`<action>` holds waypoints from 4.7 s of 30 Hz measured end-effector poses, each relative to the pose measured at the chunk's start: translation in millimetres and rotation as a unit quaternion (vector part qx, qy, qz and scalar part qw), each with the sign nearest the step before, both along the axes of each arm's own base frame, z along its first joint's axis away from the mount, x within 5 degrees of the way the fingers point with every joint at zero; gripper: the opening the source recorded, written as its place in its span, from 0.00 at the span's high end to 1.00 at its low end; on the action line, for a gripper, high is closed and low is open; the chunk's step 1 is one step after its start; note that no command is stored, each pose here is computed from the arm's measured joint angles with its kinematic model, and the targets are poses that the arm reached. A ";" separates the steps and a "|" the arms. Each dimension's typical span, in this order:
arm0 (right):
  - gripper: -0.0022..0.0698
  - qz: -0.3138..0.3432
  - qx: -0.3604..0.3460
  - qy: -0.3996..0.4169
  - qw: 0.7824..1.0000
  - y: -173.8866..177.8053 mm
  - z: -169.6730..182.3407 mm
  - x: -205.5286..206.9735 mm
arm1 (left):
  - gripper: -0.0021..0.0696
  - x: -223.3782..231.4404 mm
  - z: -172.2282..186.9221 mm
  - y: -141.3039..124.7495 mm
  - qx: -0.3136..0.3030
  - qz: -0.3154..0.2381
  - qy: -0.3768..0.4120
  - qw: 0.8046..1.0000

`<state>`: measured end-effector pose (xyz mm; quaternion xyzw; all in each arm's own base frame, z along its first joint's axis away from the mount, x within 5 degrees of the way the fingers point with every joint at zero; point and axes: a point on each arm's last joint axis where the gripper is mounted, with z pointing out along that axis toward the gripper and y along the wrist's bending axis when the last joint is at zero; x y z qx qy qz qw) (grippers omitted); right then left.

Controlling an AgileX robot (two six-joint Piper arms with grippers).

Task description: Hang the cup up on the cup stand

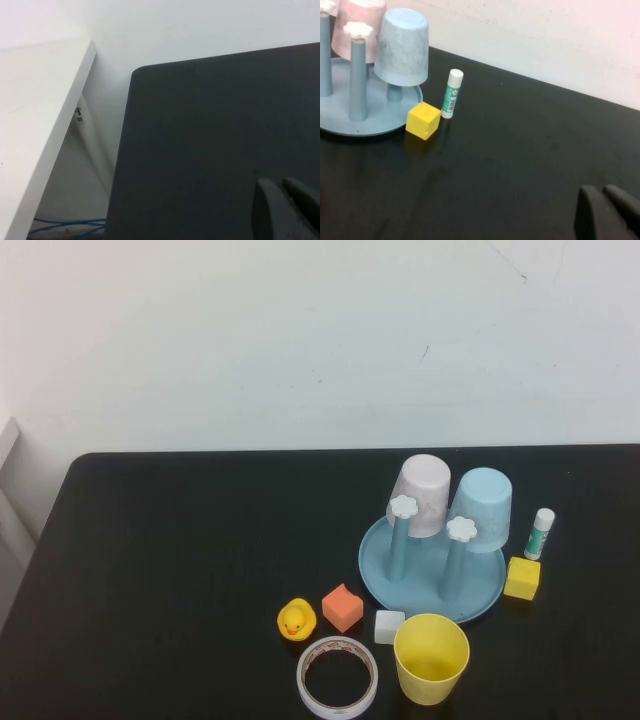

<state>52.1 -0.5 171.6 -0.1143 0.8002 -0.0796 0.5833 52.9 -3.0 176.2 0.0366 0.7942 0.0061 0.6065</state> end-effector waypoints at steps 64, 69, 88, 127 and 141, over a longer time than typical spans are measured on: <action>0.97 0.059 0.394 -0.012 0.917 28.6 13.6 -1.1 | 0.97 99.1 124.5 -35.8 -0.042 -0.209 0.283 0.935; 0.97 0.076 0.367 0.001 0.927 31.2 11.2 -2.5 | 0.97 147.3 132.8 -39.6 0.000 -0.226 0.332 0.916; 0.97 0.081 0.353 0.000 0.932 31.4 10.9 -2.6 | 0.95 206.1 79.1 -256.2 0.246 -0.369 0.391 0.806; 0.97 0.094 0.341 0.010 0.935 33.5 9.3 -3.7 | 0.96 266.9 -29.9 -344.3 0.186 -0.325 0.479 0.794; 0.97 0.100 0.348 0.017 0.932 35.1 9.1 -4.5 | 0.96 157.5 104.0 -290.1 0.188 -0.399 0.160 0.883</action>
